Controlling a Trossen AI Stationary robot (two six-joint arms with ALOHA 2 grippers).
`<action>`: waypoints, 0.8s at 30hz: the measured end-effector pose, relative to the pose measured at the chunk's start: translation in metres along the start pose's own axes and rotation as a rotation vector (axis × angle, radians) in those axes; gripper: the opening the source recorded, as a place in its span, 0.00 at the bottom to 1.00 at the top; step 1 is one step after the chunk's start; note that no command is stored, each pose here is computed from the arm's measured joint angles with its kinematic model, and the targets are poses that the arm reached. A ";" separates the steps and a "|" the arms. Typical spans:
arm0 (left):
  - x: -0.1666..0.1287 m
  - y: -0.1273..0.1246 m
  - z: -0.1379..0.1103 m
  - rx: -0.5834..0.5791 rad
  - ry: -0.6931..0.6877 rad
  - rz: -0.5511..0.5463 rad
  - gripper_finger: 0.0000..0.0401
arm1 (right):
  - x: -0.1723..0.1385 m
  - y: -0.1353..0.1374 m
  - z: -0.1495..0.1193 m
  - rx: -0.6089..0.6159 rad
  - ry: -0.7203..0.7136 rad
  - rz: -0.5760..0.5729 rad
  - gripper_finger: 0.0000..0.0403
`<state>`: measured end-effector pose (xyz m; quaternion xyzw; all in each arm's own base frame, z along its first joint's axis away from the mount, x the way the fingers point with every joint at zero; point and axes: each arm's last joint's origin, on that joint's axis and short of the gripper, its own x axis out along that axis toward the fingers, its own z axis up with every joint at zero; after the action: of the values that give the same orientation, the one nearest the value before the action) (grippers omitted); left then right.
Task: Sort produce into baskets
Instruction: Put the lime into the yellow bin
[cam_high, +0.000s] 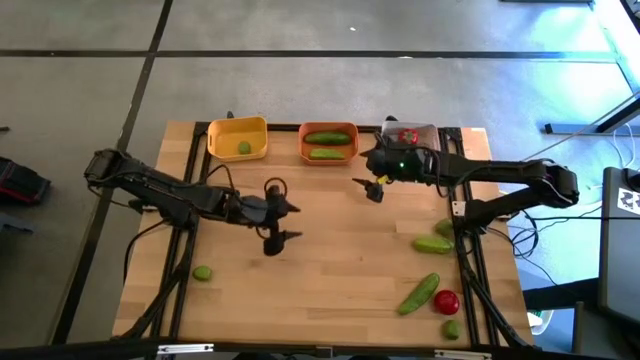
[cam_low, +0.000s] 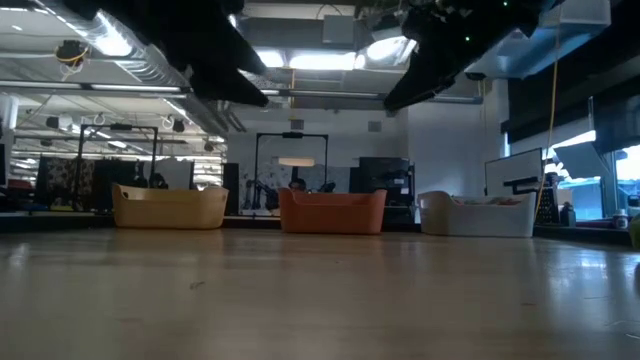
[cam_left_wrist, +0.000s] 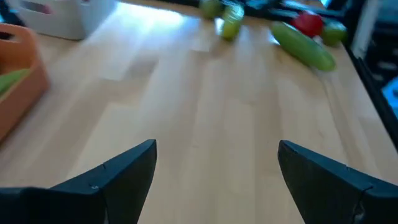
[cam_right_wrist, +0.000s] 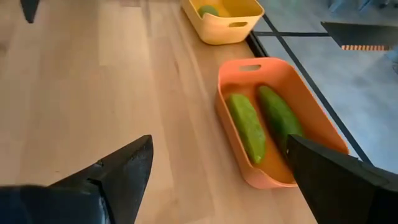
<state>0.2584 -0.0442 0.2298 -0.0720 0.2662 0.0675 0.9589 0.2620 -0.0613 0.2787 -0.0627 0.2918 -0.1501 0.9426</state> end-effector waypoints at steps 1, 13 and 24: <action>-0.002 -0.004 0.001 0.012 0.019 -0.009 0.83 | 0.000 0.002 0.000 0.006 -0.001 0.005 0.88; -0.041 -0.035 0.015 0.020 0.335 0.009 0.83 | 0.008 0.005 -0.004 0.005 0.031 0.013 0.88; -0.065 -0.061 -0.011 -0.088 0.534 -0.015 0.83 | 0.008 0.005 -0.003 0.006 0.029 0.013 0.88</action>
<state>0.2078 -0.1117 0.2604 -0.1311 0.5060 0.0504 0.8510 0.2676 -0.0593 0.2707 -0.0556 0.3052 -0.1455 0.9394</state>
